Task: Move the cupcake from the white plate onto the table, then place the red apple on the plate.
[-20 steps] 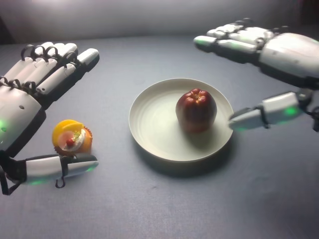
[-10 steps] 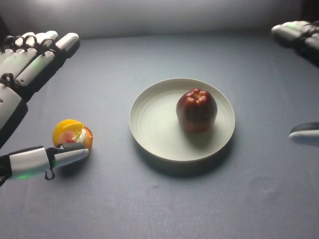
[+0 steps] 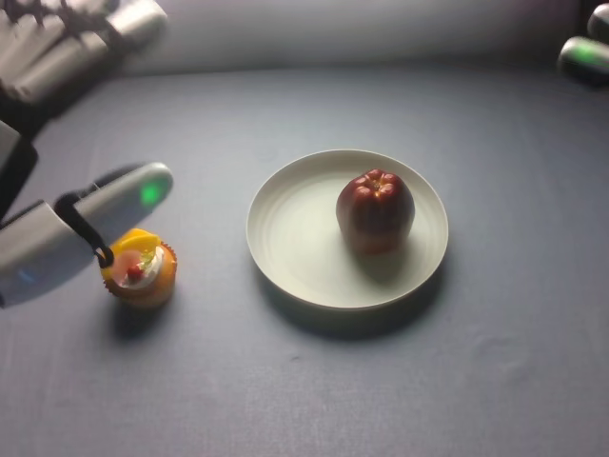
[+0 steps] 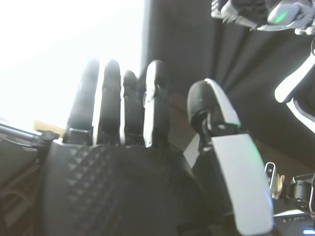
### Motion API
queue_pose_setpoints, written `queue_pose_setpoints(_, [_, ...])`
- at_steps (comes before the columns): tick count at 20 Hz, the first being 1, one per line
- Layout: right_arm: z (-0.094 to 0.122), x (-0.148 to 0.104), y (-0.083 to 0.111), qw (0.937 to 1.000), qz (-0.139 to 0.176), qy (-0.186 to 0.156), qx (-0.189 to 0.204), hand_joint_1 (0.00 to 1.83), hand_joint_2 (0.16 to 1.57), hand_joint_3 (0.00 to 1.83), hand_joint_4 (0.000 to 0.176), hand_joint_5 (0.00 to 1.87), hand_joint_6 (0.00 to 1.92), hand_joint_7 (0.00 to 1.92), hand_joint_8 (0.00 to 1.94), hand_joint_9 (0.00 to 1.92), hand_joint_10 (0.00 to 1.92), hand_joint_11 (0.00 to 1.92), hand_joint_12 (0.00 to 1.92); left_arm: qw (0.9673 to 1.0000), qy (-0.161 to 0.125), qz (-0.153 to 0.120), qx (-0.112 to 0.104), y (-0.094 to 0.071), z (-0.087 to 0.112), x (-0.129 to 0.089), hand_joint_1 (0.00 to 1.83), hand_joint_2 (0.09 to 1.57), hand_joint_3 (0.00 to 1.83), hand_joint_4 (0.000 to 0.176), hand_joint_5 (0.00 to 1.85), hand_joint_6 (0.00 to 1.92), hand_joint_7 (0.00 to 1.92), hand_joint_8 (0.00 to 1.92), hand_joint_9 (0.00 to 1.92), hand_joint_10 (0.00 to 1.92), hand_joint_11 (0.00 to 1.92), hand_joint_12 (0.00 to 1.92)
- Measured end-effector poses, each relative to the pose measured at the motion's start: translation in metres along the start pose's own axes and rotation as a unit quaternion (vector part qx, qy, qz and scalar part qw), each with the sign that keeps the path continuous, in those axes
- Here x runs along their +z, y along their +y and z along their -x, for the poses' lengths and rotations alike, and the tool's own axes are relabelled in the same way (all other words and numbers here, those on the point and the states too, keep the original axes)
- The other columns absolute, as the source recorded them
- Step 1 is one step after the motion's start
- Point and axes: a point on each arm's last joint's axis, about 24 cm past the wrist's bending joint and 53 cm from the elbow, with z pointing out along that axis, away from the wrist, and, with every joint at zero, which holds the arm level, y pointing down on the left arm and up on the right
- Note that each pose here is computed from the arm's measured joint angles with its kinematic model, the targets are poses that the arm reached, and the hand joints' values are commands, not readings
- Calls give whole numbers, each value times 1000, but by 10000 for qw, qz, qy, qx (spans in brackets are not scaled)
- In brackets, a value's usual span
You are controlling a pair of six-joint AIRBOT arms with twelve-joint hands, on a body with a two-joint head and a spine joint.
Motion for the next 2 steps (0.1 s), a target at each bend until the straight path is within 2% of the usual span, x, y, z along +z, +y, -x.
queue_pose_setpoints(1, [0, 6, 7, 9999, 133, -24, -28, 974, 1159, 0, 0, 441, 95, 442, 98, 365, 114, 215, 112, 10000, -18, -42, -14, -2, 4, 3, 412, 1356, 0, 0, 561, 10, 690, 74, 720, 216, 422, 1188])
queue_pose_setpoints(2, [1, 15, 17, 9994, 331, -57, -68, 1076, 1168, 0, 0, 463, 50, 549, 34, 575, 46, 372, 545, 9999, -42, -89, 71, -5, 11, 7, 256, 1431, 7, 0, 635, 54, 787, 164, 768, 466, 476, 1180])
